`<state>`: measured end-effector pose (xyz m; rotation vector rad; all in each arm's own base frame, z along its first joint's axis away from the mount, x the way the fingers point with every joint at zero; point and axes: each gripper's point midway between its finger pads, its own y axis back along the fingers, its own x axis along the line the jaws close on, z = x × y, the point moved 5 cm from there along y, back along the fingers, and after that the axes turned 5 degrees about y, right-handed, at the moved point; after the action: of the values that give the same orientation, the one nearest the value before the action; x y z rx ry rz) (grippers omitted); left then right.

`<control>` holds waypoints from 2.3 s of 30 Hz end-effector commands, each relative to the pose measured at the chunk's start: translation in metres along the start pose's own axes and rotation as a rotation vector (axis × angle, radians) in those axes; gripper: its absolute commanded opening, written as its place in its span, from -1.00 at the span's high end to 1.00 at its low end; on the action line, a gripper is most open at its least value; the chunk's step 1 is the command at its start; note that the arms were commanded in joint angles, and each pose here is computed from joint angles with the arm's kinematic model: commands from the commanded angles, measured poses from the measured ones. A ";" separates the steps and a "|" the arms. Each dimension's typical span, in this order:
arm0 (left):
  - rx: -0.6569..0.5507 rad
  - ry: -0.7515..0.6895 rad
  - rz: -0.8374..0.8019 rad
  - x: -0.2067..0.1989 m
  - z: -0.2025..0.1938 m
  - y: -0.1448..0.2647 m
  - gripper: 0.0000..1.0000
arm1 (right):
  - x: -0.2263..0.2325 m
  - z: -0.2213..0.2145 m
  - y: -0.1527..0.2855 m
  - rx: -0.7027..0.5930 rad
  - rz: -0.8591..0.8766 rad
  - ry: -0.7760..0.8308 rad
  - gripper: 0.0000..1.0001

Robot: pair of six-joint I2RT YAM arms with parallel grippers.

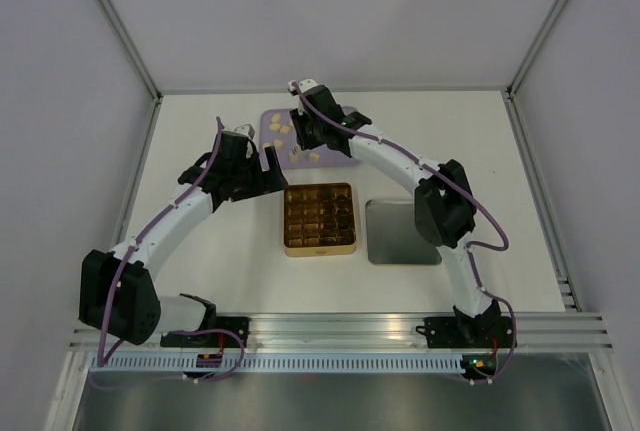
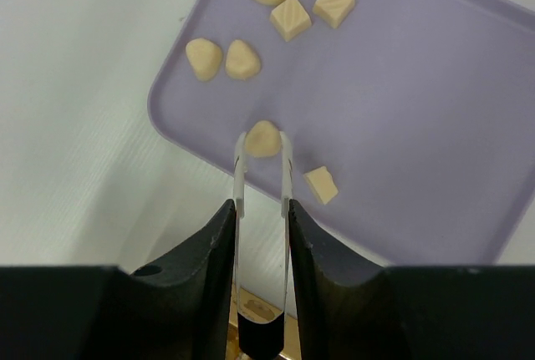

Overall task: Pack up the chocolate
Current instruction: Pick up the fake chocolate from the plate.

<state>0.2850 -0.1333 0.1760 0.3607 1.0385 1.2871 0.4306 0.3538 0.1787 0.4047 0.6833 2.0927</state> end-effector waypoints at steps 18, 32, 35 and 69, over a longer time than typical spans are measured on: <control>-0.026 0.005 -0.009 -0.002 0.006 0.003 -0.99 | 0.026 0.013 -0.012 -0.013 -0.224 -0.049 0.21; -0.034 0.006 -0.014 -0.003 0.008 0.005 -0.99 | 0.031 0.012 -0.027 -0.015 -0.197 -0.052 0.28; -0.033 0.005 -0.016 -0.003 0.007 0.005 -0.99 | 0.029 0.015 -0.021 -0.021 -0.208 -0.053 0.35; -0.036 0.004 -0.025 -0.004 0.008 0.006 -0.99 | 0.035 0.030 0.013 -0.018 -0.157 -0.061 0.24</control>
<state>0.2851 -0.1334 0.1759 0.3607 1.0386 1.2867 0.4219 0.3835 0.1516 0.4037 0.7763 1.8785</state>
